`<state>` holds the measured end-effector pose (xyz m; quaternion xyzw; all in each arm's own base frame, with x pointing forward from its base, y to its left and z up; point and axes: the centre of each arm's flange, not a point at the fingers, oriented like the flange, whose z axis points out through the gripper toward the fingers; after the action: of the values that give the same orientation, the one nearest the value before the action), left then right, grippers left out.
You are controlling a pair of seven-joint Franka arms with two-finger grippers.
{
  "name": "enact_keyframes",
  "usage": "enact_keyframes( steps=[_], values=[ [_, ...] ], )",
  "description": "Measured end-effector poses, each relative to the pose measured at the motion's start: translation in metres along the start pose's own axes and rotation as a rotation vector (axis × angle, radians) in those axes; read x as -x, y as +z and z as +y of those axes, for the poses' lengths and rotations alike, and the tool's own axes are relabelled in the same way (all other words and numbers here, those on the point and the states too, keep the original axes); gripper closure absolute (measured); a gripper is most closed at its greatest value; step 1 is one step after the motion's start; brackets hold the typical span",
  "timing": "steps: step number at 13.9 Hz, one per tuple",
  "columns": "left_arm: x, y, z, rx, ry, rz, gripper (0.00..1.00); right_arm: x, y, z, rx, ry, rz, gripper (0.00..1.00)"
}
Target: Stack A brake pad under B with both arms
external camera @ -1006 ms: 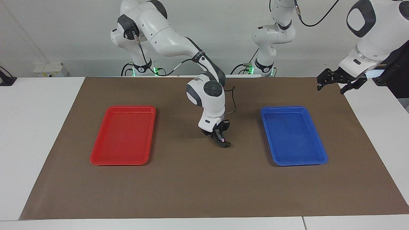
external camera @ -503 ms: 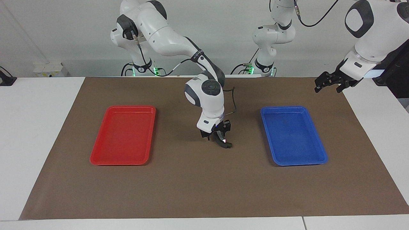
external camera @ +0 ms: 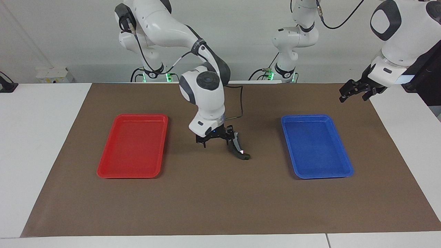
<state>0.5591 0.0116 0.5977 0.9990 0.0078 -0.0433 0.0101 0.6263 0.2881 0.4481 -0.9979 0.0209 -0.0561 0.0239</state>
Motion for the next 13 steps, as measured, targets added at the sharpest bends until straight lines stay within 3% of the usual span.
enact_keyframes(
  steps=[6, 13],
  values=[
    [0.0, 0.0, -0.003, 0.0, -0.006, 0.0, 0.01, -0.013, -0.094, 0.146, 0.109, 0.168, -0.001, 0.0],
    [0.0, 0.0, -0.003, 0.0, -0.006, 0.0, 0.01, 0.031, -0.194, 0.246, 0.152, 0.153, -0.076, 0.0]
  ],
)
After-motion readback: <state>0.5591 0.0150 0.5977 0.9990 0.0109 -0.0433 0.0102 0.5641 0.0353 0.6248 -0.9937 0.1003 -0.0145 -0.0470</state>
